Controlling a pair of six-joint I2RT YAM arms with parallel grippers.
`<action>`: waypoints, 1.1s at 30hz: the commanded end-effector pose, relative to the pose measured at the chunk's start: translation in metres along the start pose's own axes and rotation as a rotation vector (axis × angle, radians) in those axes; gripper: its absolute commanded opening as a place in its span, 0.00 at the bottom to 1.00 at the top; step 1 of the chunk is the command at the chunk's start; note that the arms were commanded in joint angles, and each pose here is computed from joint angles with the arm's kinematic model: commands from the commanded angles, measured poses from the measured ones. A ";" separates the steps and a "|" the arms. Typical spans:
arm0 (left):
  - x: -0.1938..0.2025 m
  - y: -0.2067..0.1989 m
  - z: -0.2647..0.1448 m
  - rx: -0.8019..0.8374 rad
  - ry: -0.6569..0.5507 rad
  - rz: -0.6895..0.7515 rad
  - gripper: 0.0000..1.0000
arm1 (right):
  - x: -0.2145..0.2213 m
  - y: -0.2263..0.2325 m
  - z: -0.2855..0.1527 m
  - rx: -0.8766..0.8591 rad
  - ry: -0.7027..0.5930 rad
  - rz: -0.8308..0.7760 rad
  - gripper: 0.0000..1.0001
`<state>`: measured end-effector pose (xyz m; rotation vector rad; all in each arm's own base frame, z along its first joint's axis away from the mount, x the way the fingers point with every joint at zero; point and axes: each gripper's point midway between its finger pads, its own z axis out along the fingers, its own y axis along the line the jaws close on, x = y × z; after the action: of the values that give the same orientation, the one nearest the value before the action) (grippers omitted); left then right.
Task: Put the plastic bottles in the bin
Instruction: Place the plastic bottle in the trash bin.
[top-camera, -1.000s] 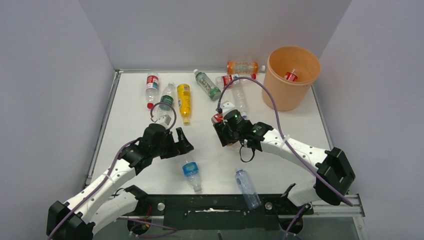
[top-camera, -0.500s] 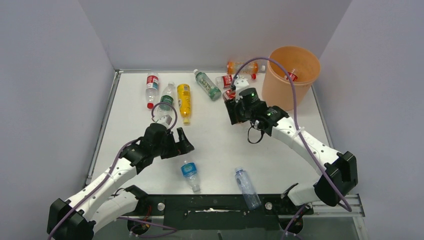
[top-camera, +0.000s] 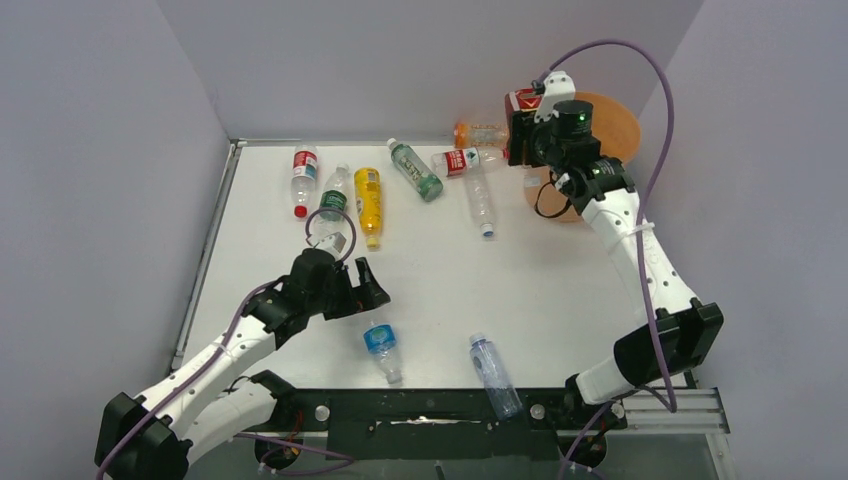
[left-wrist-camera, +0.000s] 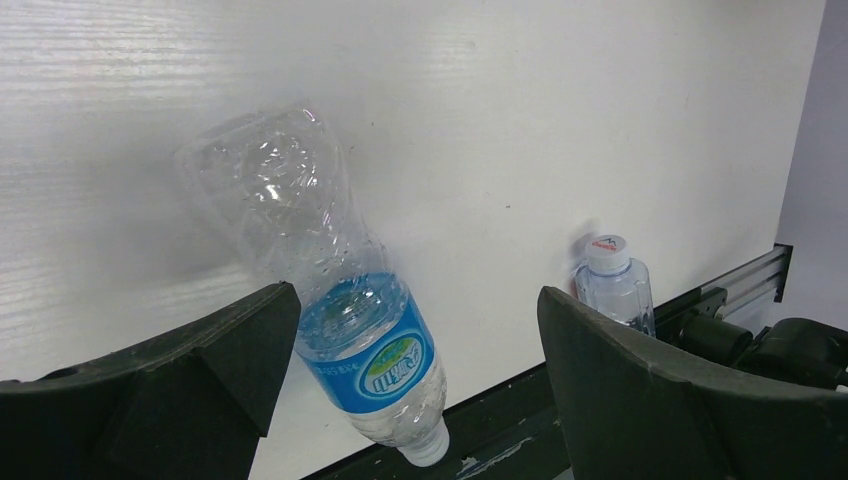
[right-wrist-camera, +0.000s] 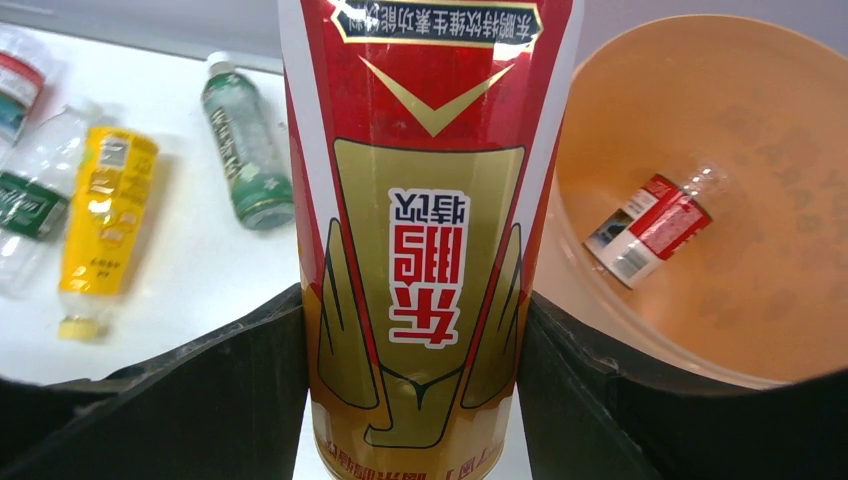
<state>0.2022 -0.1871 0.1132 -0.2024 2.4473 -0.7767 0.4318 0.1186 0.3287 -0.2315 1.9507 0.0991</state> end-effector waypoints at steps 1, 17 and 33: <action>-0.010 -0.017 -0.001 0.065 -0.030 0.017 0.91 | -0.038 -0.029 0.011 0.045 -0.092 0.051 0.56; -0.011 -0.018 -0.008 0.060 -0.033 0.032 0.91 | -0.082 -0.150 0.048 0.193 -0.171 0.233 0.57; -0.026 -0.033 -0.017 0.077 -0.044 0.077 0.91 | -0.068 -0.170 0.070 0.154 -0.143 0.299 0.85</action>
<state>0.2050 -0.1887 0.1315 -0.1476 2.4273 -0.7760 0.5613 -0.0324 0.3161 0.1950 1.9564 0.1052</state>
